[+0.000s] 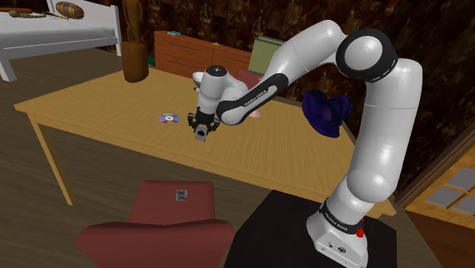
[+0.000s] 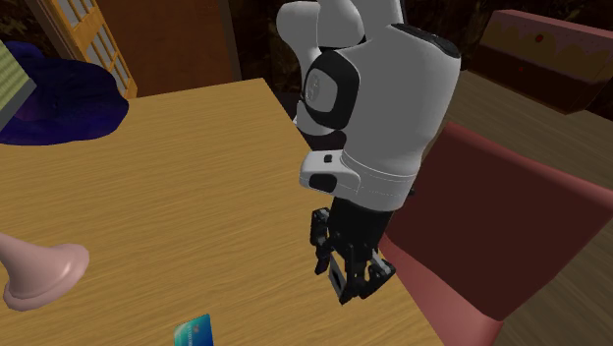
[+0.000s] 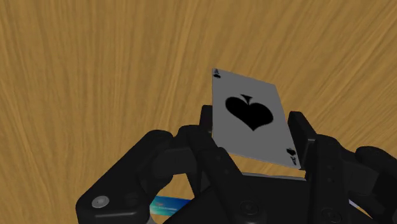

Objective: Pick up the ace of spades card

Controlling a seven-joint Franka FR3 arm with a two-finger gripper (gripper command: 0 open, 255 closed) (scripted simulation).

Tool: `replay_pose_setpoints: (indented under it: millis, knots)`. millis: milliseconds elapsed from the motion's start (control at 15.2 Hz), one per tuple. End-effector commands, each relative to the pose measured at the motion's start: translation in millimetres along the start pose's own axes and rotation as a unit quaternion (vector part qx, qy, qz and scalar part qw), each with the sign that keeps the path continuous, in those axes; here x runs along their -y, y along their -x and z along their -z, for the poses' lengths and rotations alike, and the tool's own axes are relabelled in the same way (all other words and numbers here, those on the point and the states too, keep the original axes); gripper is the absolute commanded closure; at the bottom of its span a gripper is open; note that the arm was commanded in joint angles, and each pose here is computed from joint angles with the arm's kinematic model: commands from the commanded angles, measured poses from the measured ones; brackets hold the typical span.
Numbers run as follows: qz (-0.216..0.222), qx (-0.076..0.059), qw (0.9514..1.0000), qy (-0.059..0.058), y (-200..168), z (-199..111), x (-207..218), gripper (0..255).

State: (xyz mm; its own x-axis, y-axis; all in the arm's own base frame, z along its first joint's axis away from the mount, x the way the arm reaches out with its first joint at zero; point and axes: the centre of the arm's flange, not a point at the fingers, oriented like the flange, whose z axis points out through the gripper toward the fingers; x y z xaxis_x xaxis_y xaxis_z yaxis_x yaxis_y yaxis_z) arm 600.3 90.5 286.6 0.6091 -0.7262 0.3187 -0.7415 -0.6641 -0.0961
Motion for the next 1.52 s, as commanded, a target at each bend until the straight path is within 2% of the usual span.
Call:
replay_pose_setpoints:
  millis: [0, 396, 1452]
  knots:
    - [0.000, 0.000, 1.0000, 0.000, 0, -1, 0, 255]
    - [0.000, 0.000, 1.0000, 0.000, 1, 0, 0, 255]
    - [0.000, 0.000, 1.0000, 0.000, -25, 75, 8, 255]
